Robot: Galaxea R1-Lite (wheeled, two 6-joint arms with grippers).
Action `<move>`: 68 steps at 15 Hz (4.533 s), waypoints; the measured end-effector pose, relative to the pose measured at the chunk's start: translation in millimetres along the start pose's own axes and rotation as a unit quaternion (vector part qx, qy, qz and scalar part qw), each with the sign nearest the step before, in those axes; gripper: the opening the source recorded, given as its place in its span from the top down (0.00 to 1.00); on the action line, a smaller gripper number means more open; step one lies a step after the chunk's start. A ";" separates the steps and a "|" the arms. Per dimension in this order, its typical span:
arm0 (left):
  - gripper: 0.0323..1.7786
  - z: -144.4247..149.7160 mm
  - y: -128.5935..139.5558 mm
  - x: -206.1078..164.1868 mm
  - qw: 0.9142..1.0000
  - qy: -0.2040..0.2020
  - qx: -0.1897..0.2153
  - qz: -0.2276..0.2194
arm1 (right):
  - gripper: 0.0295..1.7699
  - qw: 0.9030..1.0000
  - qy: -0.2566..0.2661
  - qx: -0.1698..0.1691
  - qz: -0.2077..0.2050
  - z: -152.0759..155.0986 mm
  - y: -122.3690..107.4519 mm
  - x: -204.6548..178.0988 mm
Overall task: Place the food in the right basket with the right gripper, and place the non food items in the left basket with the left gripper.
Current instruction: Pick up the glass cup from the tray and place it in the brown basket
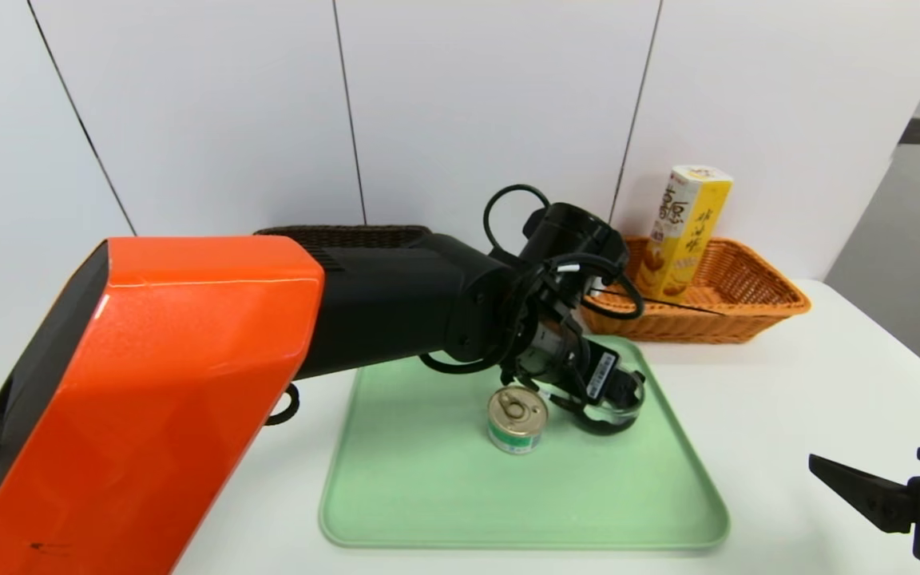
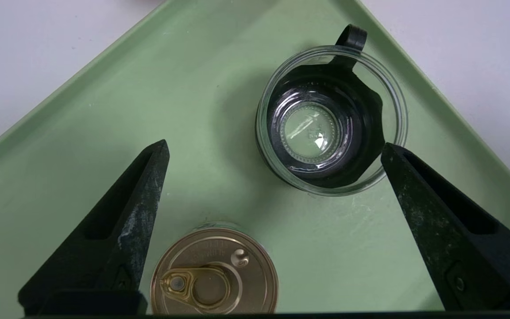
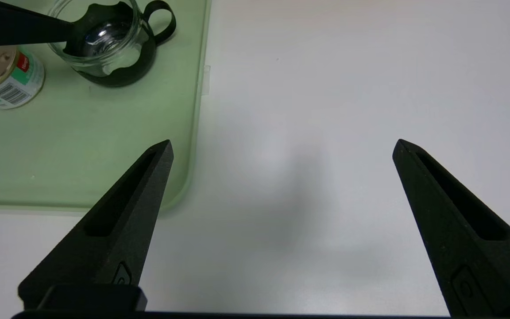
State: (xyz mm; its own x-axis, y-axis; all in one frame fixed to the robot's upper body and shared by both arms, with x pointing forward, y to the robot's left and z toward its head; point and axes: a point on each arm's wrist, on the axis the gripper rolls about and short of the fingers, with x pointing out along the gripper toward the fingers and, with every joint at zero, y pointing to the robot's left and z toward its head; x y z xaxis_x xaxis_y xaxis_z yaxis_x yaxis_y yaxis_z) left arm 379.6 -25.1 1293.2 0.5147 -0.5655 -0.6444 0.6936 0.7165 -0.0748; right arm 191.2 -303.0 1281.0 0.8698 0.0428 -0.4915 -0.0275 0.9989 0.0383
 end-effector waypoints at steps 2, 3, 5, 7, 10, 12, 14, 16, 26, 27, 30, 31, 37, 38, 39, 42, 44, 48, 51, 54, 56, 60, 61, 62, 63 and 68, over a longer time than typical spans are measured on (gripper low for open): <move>0.05 -0.7 -0.1 4.9 1.000 -0.003 0.001 0.000 | 0.03 1.000 0.000 -0.001 0.000 -5.5 -1.9 -2.3; 0.05 -1.4 -0.1 7.0 1.000 -0.003 0.002 0.001 | 0.03 1.000 0.001 -0.002 0.002 -8.0 -2.7 -3.8; 0.05 -2.0 -0.1 10.4 1.000 -0.003 0.003 0.002 | 0.03 1.000 0.001 -0.002 0.007 -11.0 -3.8 -5.9; 0.05 -2.1 0.2 14.3 1.000 -0.006 0.002 0.001 | 0.03 1.000 0.000 -0.002 0.009 -13.1 -4.8 -7.7; 0.05 -4.4 1.7 19.1 1.000 -0.002 0.002 0.003 | 0.03 1.000 -0.004 -0.001 0.010 -13.7 -5.3 -9.1; 0.05 -4.6 1.6 20.7 1.000 -0.003 0.002 0.003 | 0.03 1.000 -0.005 -0.001 0.013 -13.8 -5.3 -9.3; 0.05 -4.4 3.0 23.1 1.000 -0.007 0.001 0.004 | 0.03 1.000 -0.005 -0.001 0.013 -14.0 -5.4 -9.6; 0.05 -4.7 5.7 25.6 1.000 -0.009 -0.001 0.006 | 0.03 1.000 -0.005 -0.001 0.013 -15.4 -5.5 -9.1; 0.05 -10.0 8.9 35.5 1.000 0.001 0.016 0.010 | 0.03 1.000 -0.002 -0.002 0.013 -20.7 -7.3 -11.3; 0.05 -10.0 9.6 35.7 1.000 0.001 0.016 0.011 | 0.03 1.000 -0.002 -0.002 0.013 -20.7 -7.3 -11.4; 0.05 -9.9 11.4 36.2 1.000 0.001 0.014 0.012 | 0.03 1.000 -0.004 -0.002 0.013 -21.1 -7.6 -12.2; 0.05 -9.5 12.2 36.6 1.000 -0.001 0.014 0.012 | 0.03 1.000 -0.003 -0.004 0.013 -22.5 -7.9 -12.2; 0.26 -11.0 13.2 41.9 1.000 -0.004 0.017 0.013 | 0.03 1.000 -0.006 -0.007 0.013 -26.7 -9.8 -14.8; 0.35 -11.5 13.7 43.2 1.000 -0.004 0.016 0.013 | 0.03 1.000 -0.007 -0.007 0.014 -27.2 -10.0 -15.3; 0.43 -12.4 14.0 44.7 1.000 -0.002 0.016 0.014 | 0.03 1.000 -0.008 -0.006 0.014 -27.4 -10.2 -15.7; 0.61 -14.0 17.0 47.8 1.000 0.001 0.014 0.016 | 0.03 1.000 -0.011 -0.007 0.014 -27.3 -10.5 -16.6; 0.97 -12.6 19.5 47.2 1.000 -0.002 0.012 0.018 | 0.03 1.000 -0.013 -0.010 0.015 -27.0 -10.5 -16.9; 0.97 -11.5 22.2 43.4 1.000 0.000 0.010 0.020 | 0.03 1.000 -0.012 -0.012 0.015 -27.7 -10.6 -16.9; 0.97 -8.0 22.4 36.7 1.000 -0.004 0.010 0.021 | 0.03 1.000 -0.013 -0.012 0.015 -28.0 -10.8 -17.4; 0.97 3.4 20.9 17.5 0.999 -0.026 0.008 0.017 | 0.03 1.000 -0.013 -0.012 0.015 -28.5 -11.1 -18.1; 0.97 16.0 18.5 -6.3 0.999 -0.053 0.001 0.010 | 0.03 1.000 -0.014 -0.011 0.015 -28.9 -11.3 -18.4; 0.97 41.4 20.9 -71.1 0.993 -0.114 -0.043 0.000 | 0.03 1.000 -0.013 -0.010 0.015 -30.4 -11.6 -18.2; 0.97 46.7 29.8 -90.1 0.990 -0.126 -0.056 0.007 | 0.03 1.000 -0.012 -0.010 0.014 -30.4 -11.6 -18.2; 0.97 50.6 43.4 -105.7 0.988 -0.137 -0.068 0.020 | 0.03 1.000 -0.014 -0.009 0.014 -29.6 -11.5 -18.4; 0.97 54.2 58.7 -121.6 0.985 -0.150 -0.080 0.034 | 0.03 1.000 -0.015 -0.009 0.015 -28.7 -11.4 -18.6; 0.97 53.2 138.6 -175.8 0.968 -0.183 -0.147 0.089 | 0.03 1.000 -0.015 -0.008 0.014 -27.4 -11.1 -18.2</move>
State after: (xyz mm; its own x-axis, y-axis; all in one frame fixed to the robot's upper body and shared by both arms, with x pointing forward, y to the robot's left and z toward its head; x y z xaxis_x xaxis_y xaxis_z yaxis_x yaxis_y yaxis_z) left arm 412.0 151.9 1436.6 0.7945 -0.4907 -0.3578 0.4314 0.8707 -0.2361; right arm 162.1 -314.4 1265.7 0.8829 0.0706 -0.4642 -0.0601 0.9975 0.0376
